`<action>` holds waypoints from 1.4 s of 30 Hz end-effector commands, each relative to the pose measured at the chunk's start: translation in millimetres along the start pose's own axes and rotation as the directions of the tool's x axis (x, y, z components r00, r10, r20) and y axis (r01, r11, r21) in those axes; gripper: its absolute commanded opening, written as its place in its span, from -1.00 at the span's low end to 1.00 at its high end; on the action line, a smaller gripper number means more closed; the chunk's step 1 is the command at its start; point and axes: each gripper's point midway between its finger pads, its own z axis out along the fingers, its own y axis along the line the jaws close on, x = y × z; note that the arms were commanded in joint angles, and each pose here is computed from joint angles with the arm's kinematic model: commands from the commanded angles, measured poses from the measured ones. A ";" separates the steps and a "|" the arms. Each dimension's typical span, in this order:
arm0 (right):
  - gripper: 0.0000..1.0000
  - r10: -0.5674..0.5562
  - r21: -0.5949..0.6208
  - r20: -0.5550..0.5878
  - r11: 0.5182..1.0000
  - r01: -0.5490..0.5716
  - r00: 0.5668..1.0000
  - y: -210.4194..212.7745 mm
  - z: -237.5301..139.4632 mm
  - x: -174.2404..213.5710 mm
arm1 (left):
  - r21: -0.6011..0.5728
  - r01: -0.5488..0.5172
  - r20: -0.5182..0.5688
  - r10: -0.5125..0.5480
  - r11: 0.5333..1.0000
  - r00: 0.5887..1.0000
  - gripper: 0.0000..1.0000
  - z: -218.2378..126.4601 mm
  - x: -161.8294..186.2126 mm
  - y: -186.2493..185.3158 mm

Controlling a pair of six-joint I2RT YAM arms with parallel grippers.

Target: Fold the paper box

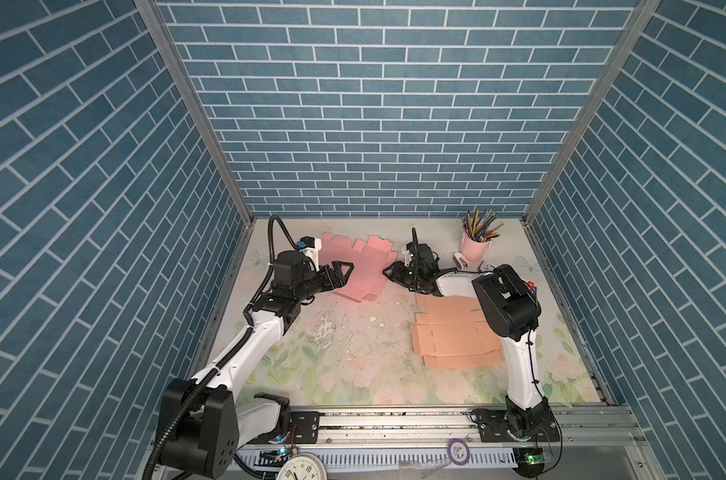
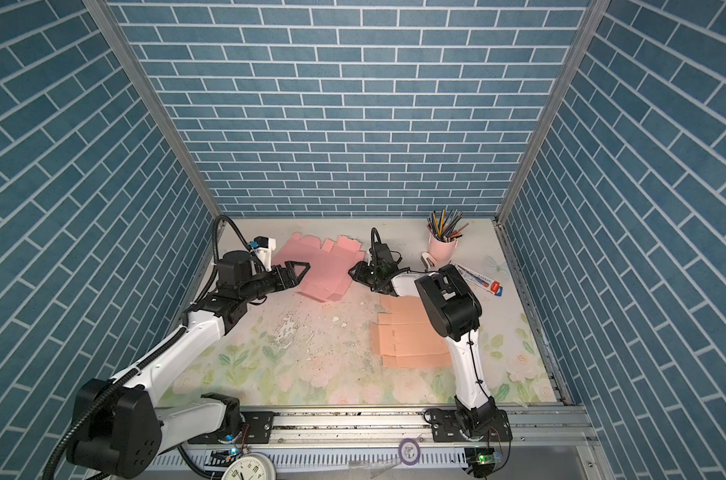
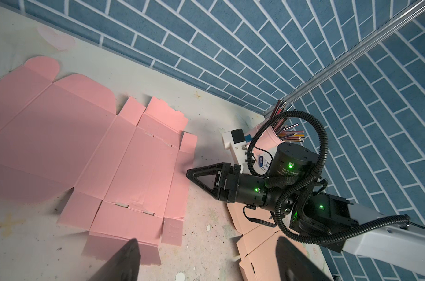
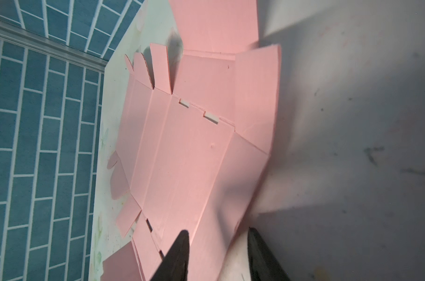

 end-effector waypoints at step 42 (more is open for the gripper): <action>-0.91 -0.114 -0.057 -0.151 0.993 0.107 0.982 25.9 -39.8 42.8 | -0.030 -0.001 0.049 0.002 1.000 0.999 0.77 -12.3 1.3 12.4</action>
